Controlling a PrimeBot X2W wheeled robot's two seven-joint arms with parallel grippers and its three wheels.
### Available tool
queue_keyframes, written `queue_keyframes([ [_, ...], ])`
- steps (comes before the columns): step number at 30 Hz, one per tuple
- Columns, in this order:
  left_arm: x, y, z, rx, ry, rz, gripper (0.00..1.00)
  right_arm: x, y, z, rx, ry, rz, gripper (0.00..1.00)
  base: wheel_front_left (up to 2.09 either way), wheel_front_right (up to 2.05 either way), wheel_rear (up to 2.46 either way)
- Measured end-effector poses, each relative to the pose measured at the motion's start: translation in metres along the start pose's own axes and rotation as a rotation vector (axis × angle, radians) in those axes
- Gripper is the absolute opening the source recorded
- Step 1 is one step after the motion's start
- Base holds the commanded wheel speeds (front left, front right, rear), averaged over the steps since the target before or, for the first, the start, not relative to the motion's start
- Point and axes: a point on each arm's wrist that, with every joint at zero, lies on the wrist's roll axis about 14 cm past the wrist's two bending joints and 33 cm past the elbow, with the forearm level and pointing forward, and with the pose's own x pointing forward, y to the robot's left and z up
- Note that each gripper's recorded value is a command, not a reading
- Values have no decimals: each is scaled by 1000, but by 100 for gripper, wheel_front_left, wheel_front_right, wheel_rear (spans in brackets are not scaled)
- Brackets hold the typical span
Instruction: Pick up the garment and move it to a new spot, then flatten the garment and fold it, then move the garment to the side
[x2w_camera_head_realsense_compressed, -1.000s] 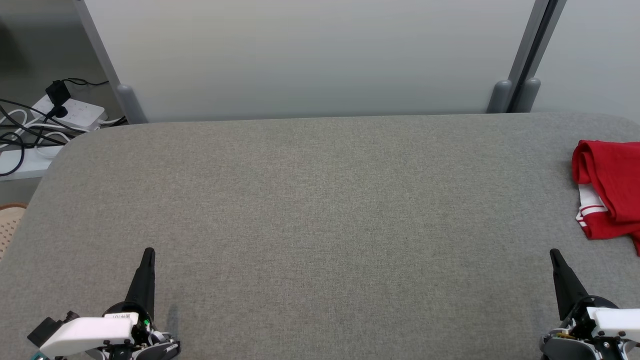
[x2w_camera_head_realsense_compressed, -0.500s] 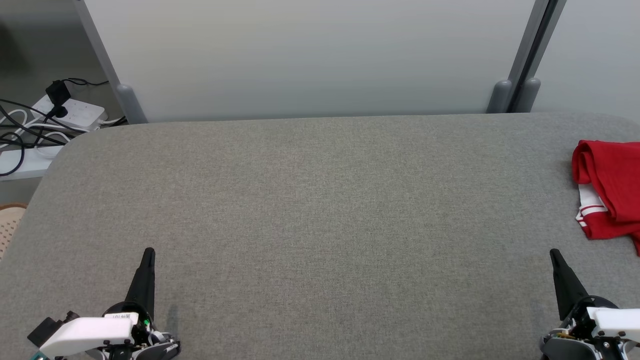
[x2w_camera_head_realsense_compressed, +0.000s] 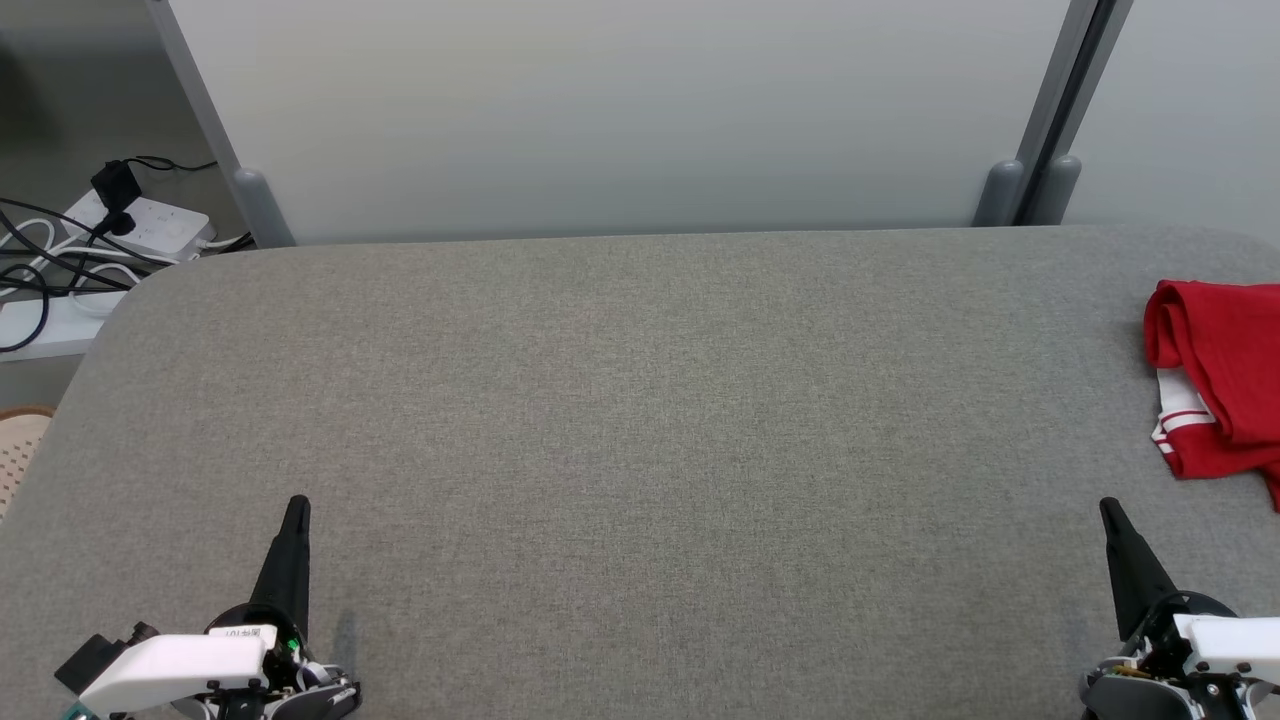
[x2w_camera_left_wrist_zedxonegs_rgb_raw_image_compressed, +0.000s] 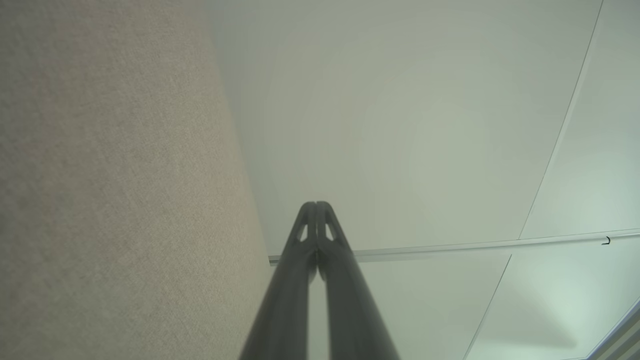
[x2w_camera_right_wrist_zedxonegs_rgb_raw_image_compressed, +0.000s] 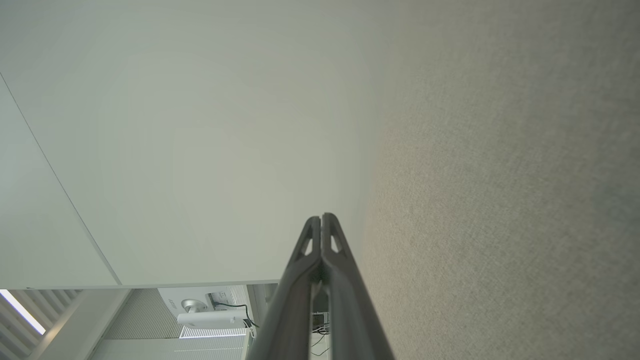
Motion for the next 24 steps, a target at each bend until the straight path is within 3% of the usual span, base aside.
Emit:
queue_keyframes([
  [24, 0, 0, 0, 0, 0, 0, 0, 0, 0, 0, 0, 0, 0, 0, 0, 0, 0],
])
